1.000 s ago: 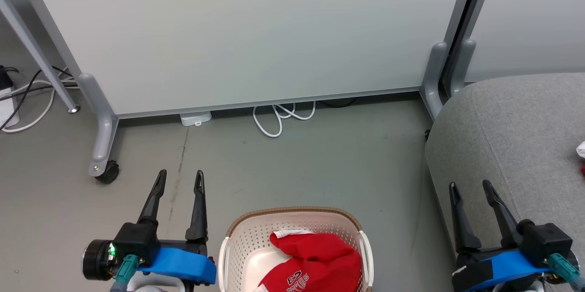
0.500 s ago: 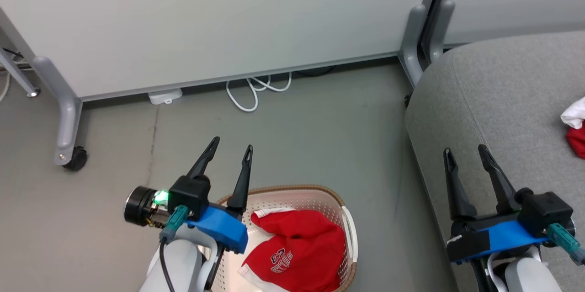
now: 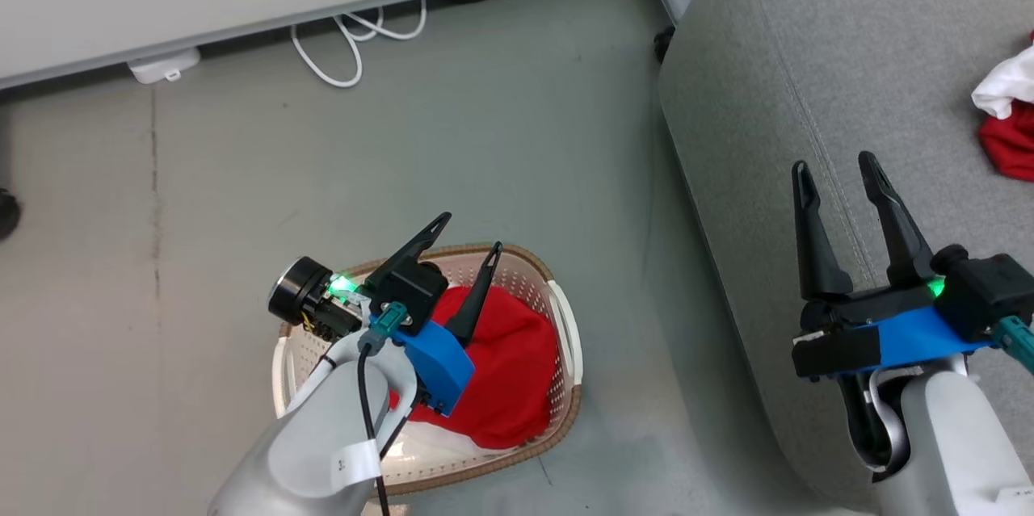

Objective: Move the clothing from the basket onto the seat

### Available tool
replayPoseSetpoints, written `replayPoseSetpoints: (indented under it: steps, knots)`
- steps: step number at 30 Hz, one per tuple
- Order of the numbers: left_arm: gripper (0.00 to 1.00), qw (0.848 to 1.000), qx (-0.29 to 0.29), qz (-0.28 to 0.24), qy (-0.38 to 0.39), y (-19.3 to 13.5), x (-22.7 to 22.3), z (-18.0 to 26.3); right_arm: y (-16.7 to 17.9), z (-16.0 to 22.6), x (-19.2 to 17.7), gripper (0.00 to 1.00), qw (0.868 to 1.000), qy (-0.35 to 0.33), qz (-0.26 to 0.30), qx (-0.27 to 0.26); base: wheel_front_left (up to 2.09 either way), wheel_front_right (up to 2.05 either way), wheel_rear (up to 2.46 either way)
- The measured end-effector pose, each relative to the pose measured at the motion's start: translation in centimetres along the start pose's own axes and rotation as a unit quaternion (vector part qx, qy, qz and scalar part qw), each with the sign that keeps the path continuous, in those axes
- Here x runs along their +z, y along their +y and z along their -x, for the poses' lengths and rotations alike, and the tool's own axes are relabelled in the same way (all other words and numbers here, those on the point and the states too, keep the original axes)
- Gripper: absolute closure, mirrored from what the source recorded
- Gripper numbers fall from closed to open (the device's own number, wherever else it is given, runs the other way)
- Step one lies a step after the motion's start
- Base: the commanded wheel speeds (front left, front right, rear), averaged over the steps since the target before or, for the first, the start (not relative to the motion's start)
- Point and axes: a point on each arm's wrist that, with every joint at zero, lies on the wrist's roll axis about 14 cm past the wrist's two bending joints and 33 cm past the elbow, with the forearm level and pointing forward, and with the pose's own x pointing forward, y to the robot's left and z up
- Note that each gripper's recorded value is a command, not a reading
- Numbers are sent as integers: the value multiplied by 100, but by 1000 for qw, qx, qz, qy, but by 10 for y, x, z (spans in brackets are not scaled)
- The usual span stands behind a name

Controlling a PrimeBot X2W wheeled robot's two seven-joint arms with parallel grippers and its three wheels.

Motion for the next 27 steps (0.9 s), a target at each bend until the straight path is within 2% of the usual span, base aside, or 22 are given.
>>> replayPoseSetpoints:
  steps: [6, 13, 27]
  knots:
    - [0, 996, -54, -9, 64, -14, -45, -22, -9, -15, -15, 0, 1000, 13, 3, -8, 0, 0, 0]
    - [0, 986, -103, -14, 134, -23, -100, -40, -13, -35, -37, 0, 1000, 27, 7, -8, 0, 0, 0]
    - [0, 952, -178, -23, 250, -38, -204, -46, -31, -58, -86, 0, 997, 64, 27, -19, 0, 0, 0]
